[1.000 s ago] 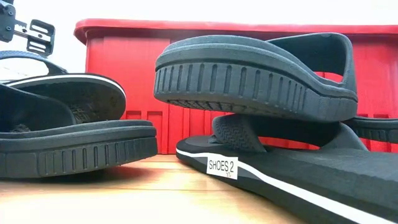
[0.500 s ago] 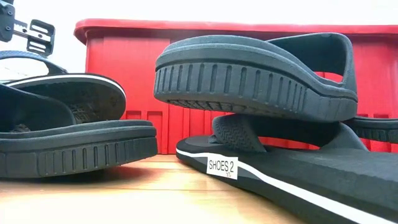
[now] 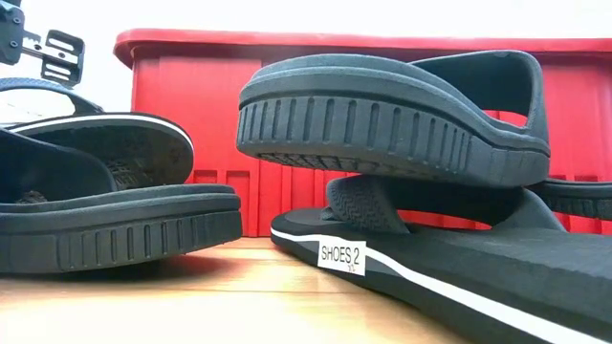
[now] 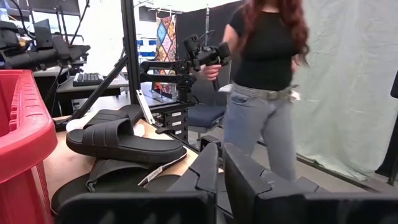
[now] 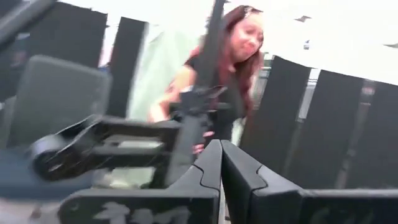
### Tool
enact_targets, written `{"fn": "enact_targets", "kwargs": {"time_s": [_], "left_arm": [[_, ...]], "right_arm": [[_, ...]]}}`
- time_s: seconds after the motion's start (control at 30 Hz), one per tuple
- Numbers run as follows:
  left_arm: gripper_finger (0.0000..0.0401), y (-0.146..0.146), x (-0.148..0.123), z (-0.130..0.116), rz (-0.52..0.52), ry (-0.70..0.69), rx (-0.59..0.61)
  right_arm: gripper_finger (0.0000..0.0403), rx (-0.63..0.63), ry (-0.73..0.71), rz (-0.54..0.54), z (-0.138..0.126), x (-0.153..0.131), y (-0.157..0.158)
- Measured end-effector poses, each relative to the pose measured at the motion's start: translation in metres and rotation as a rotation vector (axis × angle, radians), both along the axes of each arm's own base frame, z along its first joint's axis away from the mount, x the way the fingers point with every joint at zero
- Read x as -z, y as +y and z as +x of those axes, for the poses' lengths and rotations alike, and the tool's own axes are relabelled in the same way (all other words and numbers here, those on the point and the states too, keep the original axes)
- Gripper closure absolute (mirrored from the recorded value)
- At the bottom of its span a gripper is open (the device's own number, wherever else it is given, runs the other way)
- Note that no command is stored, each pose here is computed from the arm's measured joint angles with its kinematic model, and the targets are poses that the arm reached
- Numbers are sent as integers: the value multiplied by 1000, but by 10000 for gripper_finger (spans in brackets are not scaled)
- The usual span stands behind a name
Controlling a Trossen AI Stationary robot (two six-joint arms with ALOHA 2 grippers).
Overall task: Pick and place slides into bin
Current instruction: Put the black slide into the red bin
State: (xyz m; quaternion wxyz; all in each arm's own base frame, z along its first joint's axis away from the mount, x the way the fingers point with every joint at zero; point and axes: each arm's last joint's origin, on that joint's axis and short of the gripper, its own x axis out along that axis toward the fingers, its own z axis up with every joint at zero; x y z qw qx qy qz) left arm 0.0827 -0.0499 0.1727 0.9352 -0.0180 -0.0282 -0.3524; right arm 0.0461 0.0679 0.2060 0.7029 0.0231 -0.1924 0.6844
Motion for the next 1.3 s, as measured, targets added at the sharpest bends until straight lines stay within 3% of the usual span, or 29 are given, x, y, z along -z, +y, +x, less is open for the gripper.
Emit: {"fn": "enact_targets", "kwargs": {"time_s": [0.17,0.3,0.47,0.7,0.93,1.3], "left_arm": [[375,0,0,0,0,0,0],[382,0,0,0,0,0,0],[396,0,0,0,0,0,0],[390,0,0,0,0,0,-1],[375,0,0,0,0,0,0],[399,0,0,0,27,-24,-11]], "right_arm": [[403,188,79,64,6,-2,-1],[403,270,107,37,9,0,-1],[403,369,146,45,9,-16,-5],[403,421,118,30,5,-51,-9],[403,624,131,17,8,-95,-14],[403,963,185,-13,24,-145,-12]]}}
